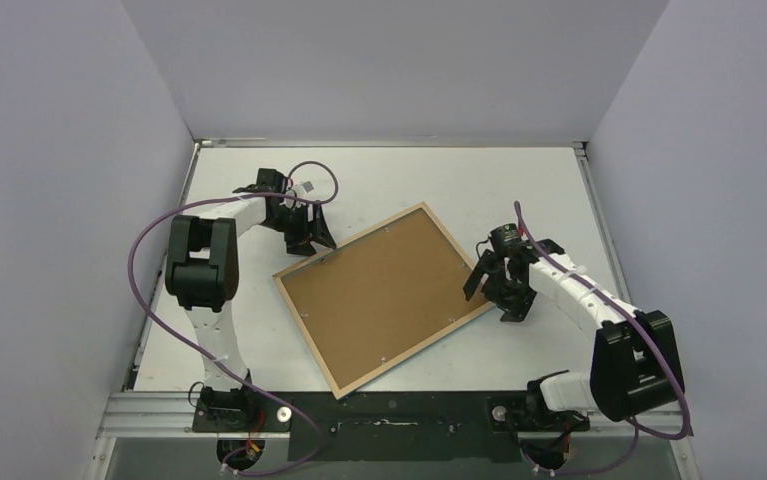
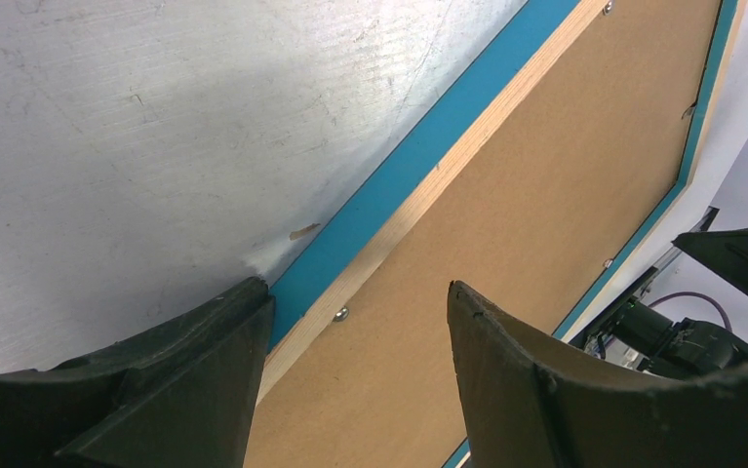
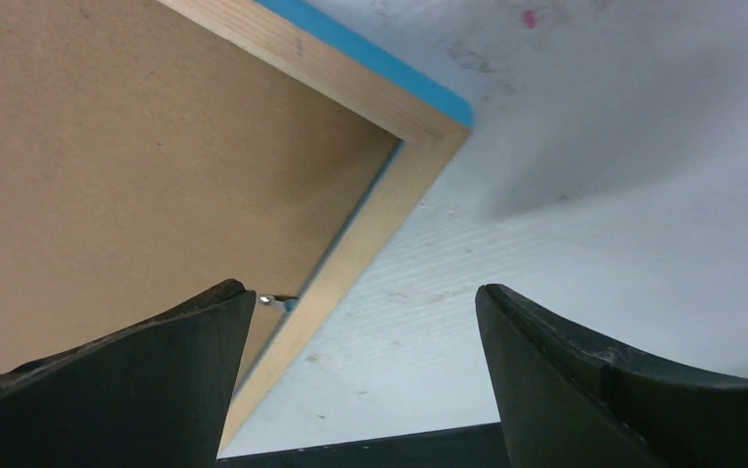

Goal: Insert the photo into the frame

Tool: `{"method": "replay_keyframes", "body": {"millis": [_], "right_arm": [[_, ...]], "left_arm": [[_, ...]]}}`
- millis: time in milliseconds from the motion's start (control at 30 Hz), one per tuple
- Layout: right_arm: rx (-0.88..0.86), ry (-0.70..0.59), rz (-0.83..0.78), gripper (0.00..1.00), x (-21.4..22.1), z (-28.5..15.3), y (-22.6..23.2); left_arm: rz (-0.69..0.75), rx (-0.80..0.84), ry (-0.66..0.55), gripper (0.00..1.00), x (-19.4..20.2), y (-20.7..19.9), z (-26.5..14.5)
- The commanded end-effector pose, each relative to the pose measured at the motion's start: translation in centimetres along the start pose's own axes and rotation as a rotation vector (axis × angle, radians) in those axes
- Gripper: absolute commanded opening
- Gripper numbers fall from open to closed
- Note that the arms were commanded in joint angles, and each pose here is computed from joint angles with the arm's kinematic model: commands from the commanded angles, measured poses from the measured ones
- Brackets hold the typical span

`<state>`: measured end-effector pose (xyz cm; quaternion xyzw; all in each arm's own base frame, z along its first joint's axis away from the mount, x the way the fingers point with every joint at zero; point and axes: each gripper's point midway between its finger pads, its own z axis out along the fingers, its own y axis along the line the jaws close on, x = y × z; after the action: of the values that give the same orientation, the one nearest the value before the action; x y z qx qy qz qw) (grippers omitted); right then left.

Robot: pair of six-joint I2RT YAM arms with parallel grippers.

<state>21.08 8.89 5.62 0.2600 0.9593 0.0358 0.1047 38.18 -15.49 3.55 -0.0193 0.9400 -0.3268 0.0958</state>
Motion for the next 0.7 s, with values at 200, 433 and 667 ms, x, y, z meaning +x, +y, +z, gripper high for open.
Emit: {"method": "replay_keyframes", "body": {"millis": [200,433,667], "right_arm": [[-0.2,0.049,0.117,0.87,-1.4,3.0,6.1],[-0.264,-0.016,0.086,0.86,-5.7,4.2,8.8],[-0.379,-0.148,-0.045,0.85,-12.7,3.8,14.5]], "left_arm": [[0.009,0.03,-0.044,0.64,-1.1,-1.4,-1.0],[0.01,0.031,-0.043,0.63,-1.0,-1.5,-1.3],[0.013,0.03,-0.048,0.64,-0.2,-1.9,-2.0]]}}
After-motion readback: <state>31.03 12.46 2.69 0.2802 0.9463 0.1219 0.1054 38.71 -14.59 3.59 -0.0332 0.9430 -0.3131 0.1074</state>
